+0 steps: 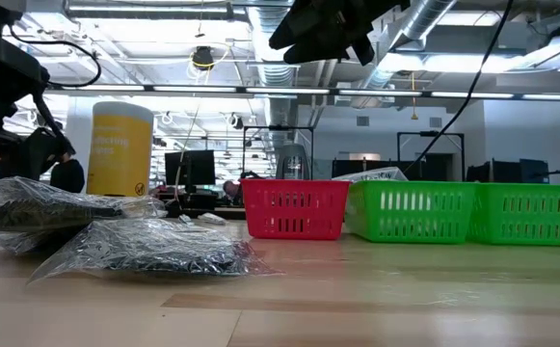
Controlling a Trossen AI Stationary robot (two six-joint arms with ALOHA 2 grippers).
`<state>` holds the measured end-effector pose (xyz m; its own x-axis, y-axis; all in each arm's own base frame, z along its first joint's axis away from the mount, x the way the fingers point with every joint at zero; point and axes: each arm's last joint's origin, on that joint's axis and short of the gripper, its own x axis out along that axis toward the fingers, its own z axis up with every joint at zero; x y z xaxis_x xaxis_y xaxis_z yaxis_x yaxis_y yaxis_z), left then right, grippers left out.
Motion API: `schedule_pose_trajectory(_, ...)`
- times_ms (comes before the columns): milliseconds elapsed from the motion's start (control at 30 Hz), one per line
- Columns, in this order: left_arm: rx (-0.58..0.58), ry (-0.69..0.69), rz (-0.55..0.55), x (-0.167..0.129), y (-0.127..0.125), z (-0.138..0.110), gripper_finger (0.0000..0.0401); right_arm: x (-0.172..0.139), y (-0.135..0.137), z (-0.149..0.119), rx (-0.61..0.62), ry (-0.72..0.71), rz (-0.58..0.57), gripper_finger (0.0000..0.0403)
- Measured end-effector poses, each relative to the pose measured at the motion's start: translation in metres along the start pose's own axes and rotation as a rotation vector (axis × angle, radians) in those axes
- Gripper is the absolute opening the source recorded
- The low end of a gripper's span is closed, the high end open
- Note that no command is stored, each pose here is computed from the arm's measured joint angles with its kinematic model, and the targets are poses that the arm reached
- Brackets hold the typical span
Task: Pick & Place Travel size toiletries
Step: Put the black deodorant into the left red bin
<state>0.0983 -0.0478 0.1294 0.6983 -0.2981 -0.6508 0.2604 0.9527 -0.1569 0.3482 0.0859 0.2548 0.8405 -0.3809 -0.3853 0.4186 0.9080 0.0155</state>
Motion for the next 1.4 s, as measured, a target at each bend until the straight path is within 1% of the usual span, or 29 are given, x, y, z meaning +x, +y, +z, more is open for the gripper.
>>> schedule_pose_trajectory(100,-0.03,-0.002,0.001,0.0,0.0,0.0,0.0322,0.0,0.0,0.0,0.0,0.0,0.0,0.0159)
schedule_pose_trajectory(267,-0.117,-0.007,0.005,0.0,0.0,0.0,0.0322,0.0,0.0,0.0,0.0,0.0,0.0,0.0159)
schedule_pose_trajectory(333,-0.127,-0.009,0.007,0.0,0.0,0.0,0.0322,0.0,0.0,0.0,0.0,0.0,0.0,0.0159)
schedule_pose_trajectory(633,-0.016,-0.028,0.01,0.0,0.0,0.002,0.0322,0.0,0.0,0.0,0.0,0.0,0.0,0.0159)
schedule_pose_trajectory(933,-0.025,-0.012,0.014,0.002,0.0,0.001,0.0322,0.0,0.0,0.0,0.0,0.0,0.0,0.0159)
schedule_pose_trajectory(1133,0.024,-0.035,0.036,0.008,0.001,0.001,0.0322,0.0,0.0,0.0,0.0,0.0,0.0,0.0159)
schedule_pose_trajectory(1400,0.027,-0.01,0.04,0.016,0.0,0.001,0.0322,0.0,0.0,0.0,0.0,0.0,0.0,0.0159)
